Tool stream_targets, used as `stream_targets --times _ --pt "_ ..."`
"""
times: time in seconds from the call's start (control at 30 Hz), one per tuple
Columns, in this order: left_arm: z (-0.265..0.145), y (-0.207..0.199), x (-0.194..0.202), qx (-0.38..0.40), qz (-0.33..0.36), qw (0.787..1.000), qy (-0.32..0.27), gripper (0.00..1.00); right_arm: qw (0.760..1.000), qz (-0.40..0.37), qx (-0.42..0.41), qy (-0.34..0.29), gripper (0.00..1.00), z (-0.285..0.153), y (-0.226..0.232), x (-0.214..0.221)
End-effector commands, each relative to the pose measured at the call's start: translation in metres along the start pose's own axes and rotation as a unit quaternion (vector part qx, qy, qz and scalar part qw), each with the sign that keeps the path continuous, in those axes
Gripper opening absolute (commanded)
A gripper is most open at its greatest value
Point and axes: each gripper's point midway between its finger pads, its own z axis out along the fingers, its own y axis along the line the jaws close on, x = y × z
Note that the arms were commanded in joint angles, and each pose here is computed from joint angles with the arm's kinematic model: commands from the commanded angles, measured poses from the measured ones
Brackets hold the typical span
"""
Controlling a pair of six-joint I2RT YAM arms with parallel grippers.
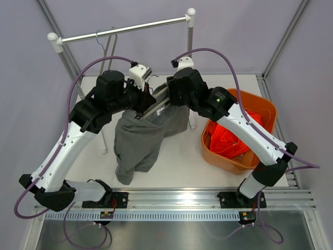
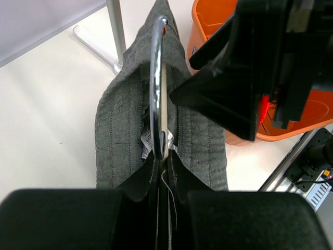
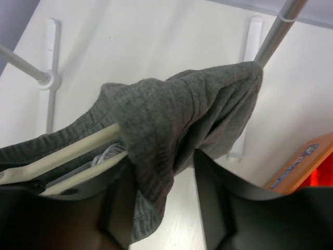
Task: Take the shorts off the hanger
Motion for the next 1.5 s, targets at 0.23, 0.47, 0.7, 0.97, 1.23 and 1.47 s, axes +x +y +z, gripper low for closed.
stream_targets --times 0.23,0.47,0.7,0.97,1.23,1.47 --pt "-0.034 -0.013 -0.033 0.017 0.027 0.997 -0.064 0.00 0.996 0.010 0.049 -0.074 0.15 -0.019 -0.018 -0.045" --pt "-0.045 -0.016 -0.018 0.020 0.041 0.998 -0.043 0.00 0.993 0.034 0.077 -0.085 0.08 -0.025 -0.052 -0.064" --pt "-0.056 -0.023 -0.009 0.039 0.057 0.997 -0.037 0.00 0.989 0.046 0.107 -0.086 0.07 -0.023 -0.083 -0.078" --pt "-0.070 -0.041 -0.001 0.086 0.067 0.993 -0.041 0.00 0.988 0.057 0.125 -0.073 0.07 -0.008 -0.108 -0.078" --pt "-0.083 -0.054 -0.006 0.117 0.071 0.989 -0.060 0.00 0.989 0.057 0.125 -0.056 0.07 0.010 -0.112 -0.068" --pt "-0.089 -0.053 -0.019 0.107 0.073 0.986 -0.101 0.00 0.991 0.071 0.103 -0.051 0.05 0.009 -0.106 -0.054"
